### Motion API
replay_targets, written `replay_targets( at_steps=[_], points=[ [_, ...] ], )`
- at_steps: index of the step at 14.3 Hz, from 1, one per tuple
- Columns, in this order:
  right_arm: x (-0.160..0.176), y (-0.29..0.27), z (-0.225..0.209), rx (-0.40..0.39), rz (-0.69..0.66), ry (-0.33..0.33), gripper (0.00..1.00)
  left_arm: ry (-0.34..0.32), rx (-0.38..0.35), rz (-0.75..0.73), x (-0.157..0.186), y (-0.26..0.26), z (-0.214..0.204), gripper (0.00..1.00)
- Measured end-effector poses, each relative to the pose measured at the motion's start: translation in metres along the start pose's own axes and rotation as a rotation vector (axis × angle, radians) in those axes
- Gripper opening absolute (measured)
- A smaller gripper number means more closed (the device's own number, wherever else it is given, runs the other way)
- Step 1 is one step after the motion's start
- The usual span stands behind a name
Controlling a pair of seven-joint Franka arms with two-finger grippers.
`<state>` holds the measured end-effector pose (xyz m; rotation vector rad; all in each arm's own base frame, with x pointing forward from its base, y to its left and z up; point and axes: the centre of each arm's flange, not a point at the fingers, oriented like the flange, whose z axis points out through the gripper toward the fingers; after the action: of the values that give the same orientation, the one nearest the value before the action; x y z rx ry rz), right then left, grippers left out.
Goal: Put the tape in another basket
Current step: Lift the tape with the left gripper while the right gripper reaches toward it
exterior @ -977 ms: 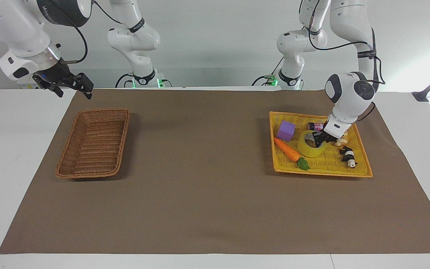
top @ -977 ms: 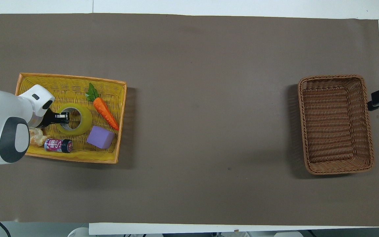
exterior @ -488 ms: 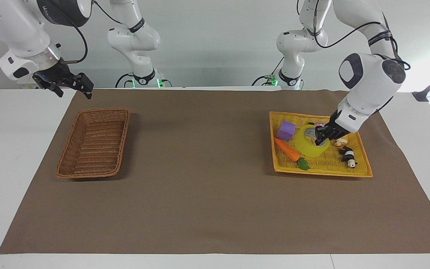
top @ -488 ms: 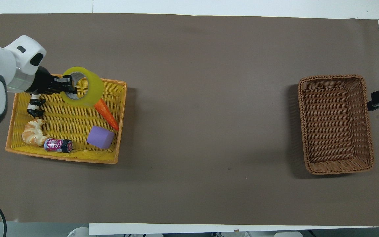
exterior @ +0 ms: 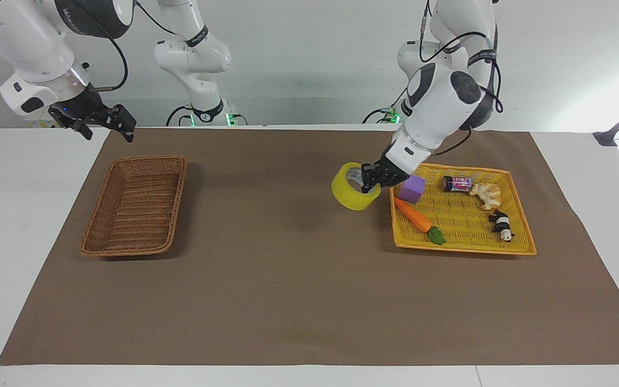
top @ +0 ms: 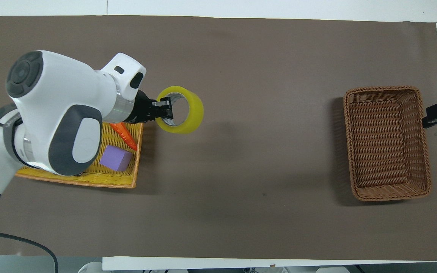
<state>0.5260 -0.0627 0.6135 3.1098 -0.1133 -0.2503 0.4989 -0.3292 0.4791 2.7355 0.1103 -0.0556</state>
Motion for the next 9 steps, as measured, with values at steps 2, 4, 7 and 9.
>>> replay_targets(
  at_steps=[2,4,7,9],
  points=[
    [0.000,-0.006,0.000,-0.002,-0.011,0.000,1.00,0.019,-0.025,0.001,-0.013,0.024,0.004,0.21],
    [0.000,-0.011,0.000,-0.003,-0.020,-0.001,1.00,0.024,-0.035,0.011,-0.024,0.040,0.007,0.21],
    [0.000,-0.024,0.000,0.077,-0.075,0.000,1.00,0.015,-0.036,0.032,-0.035,0.051,0.012,0.21],
    [0.000,-0.039,0.002,0.197,-0.124,0.001,1.00,0.017,-0.038,0.034,-0.036,0.053,0.012,0.21]
  ],
)
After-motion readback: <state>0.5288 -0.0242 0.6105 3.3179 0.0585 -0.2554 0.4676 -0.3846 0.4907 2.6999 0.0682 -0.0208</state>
